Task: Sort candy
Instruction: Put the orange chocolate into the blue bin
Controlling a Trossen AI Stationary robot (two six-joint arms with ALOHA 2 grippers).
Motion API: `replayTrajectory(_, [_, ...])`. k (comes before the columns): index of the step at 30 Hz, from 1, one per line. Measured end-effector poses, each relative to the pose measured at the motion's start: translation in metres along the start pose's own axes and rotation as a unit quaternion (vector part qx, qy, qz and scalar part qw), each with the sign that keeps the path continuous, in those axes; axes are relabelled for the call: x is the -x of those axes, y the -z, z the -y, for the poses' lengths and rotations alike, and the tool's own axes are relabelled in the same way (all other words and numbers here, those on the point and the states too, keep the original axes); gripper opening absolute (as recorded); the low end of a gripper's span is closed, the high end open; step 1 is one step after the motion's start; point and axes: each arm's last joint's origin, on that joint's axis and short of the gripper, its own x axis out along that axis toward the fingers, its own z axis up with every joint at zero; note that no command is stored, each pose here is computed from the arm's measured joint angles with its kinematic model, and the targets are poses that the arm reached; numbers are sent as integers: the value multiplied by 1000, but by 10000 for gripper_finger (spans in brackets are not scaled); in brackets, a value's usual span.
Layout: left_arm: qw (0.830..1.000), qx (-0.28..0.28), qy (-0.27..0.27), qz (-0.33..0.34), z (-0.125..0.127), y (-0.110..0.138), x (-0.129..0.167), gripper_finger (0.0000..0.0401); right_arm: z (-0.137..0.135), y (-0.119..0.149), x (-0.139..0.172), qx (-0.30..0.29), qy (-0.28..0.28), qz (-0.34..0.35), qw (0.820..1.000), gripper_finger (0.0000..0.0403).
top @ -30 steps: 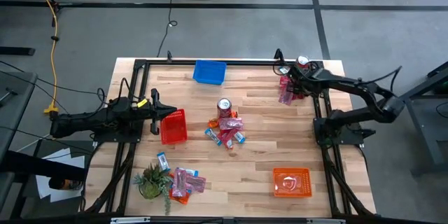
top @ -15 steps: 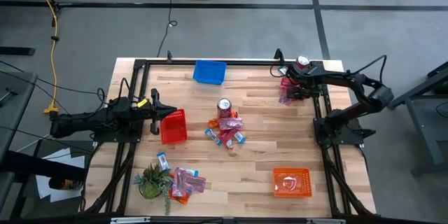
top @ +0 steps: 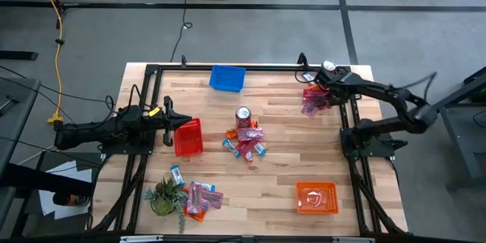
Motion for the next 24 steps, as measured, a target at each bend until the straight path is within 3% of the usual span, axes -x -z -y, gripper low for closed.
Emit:
replayTrajectory(4, [1000, 0, 0, 0, 0, 0, 0, 0, 7, 8, 26, 0, -59, 46, 997, 9])
replayTrajectory(8, [1000, 0, 0, 0, 0, 0, 0, 0, 5, 14, 54, 3, -197, 115, 974, 13])
replayTrajectory(10, [1000, 0, 0, 0, 0, 0, 0, 0, 2, 14, 69, -2, -279, 159, 947, 14])
replayTrajectory(13, [1000, 0, 0, 0, 0, 0, 0, 0, -8, 9, 93, -3, -393, 232, 890, 6])
replayTrajectory(17, [1000, 0, 0, 0, 0, 0, 0, 0, -30, -2, 118, 4, -488, 318, 813, 6])
replayTrajectory(22, [1000, 0, 0, 0, 0, 0, 0, 0, -74, -15, 122, 34, -536, 373, 757, 6])
replayTrajectory(24, [1000, 0, 0, 0, 0, 0, 0, 0, -93, -22, 120, 45, -539, 372, 754, 6])
